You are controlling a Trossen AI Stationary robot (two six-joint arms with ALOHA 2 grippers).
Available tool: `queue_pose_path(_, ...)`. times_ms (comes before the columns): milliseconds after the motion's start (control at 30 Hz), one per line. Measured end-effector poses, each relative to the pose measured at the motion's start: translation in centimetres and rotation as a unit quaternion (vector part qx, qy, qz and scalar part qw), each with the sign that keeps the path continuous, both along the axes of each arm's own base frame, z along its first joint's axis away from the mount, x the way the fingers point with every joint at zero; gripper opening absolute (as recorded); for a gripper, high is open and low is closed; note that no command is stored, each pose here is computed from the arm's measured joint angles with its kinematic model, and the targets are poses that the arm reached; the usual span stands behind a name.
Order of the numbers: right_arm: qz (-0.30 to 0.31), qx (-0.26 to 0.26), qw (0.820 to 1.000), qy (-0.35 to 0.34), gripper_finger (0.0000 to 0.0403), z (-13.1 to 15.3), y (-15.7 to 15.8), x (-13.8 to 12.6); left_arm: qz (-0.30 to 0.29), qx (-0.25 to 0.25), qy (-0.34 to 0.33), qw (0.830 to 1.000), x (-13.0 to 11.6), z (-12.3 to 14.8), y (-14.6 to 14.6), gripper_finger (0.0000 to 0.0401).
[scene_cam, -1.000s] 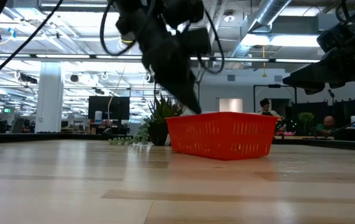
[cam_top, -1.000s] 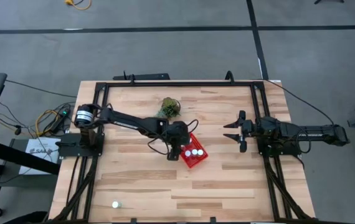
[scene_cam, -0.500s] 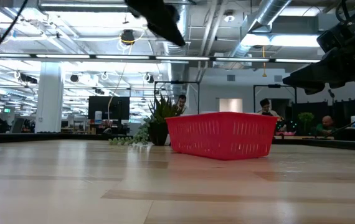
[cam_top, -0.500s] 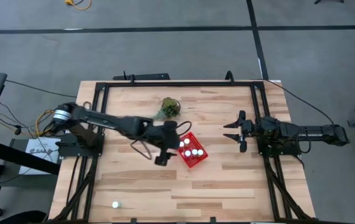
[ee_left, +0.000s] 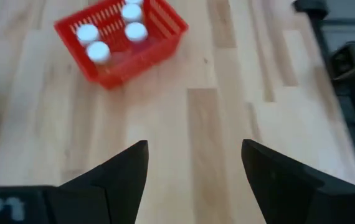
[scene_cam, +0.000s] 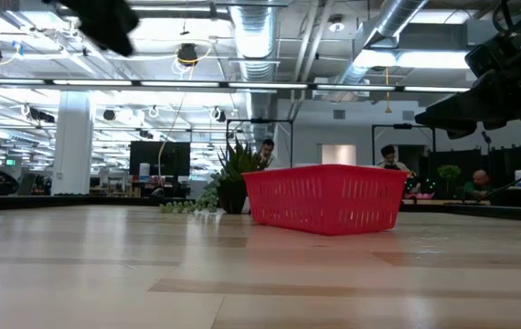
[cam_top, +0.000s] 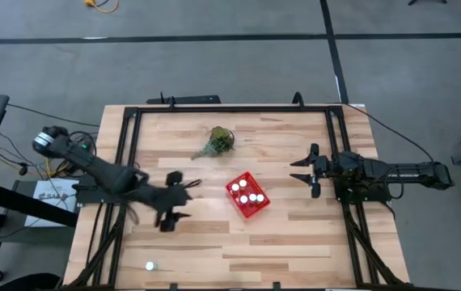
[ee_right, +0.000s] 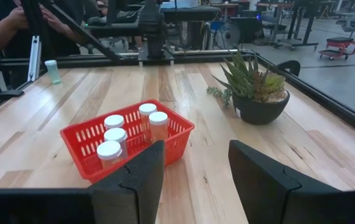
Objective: Pick and place pill bottles into a basket
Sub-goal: Put the blue pill bottle into the red bin
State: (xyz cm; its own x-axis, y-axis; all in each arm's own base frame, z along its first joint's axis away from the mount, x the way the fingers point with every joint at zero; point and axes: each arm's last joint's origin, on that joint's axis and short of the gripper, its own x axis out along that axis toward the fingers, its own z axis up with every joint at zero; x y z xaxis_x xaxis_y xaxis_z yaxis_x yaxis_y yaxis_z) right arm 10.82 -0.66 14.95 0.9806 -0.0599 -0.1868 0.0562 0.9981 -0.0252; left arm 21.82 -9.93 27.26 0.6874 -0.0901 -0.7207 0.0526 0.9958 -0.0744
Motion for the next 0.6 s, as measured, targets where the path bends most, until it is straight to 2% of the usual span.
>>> queue_pose_path(233,0.0,0.0,1.0,0.0,0.0173,0.0,0.0,0.0,-0.001,-0.042,-0.001,0.999,-5.0,0.1,-3.3,0.0247)
queue_pose_path(433,0.0,0.0,1.0,0.0,0.0173,0.0,0.0,0.0,-0.036,-0.079,0.028,0.996,-7.6,-0.4,-6.5,0.0247)
queue_pose_path(600,0.0,0.0,1.0,0.0,0.0173,0.0,0.0,0.0,-0.029,-0.086,0.072,0.993,-9.0,-2.0,-8.9,0.0247)
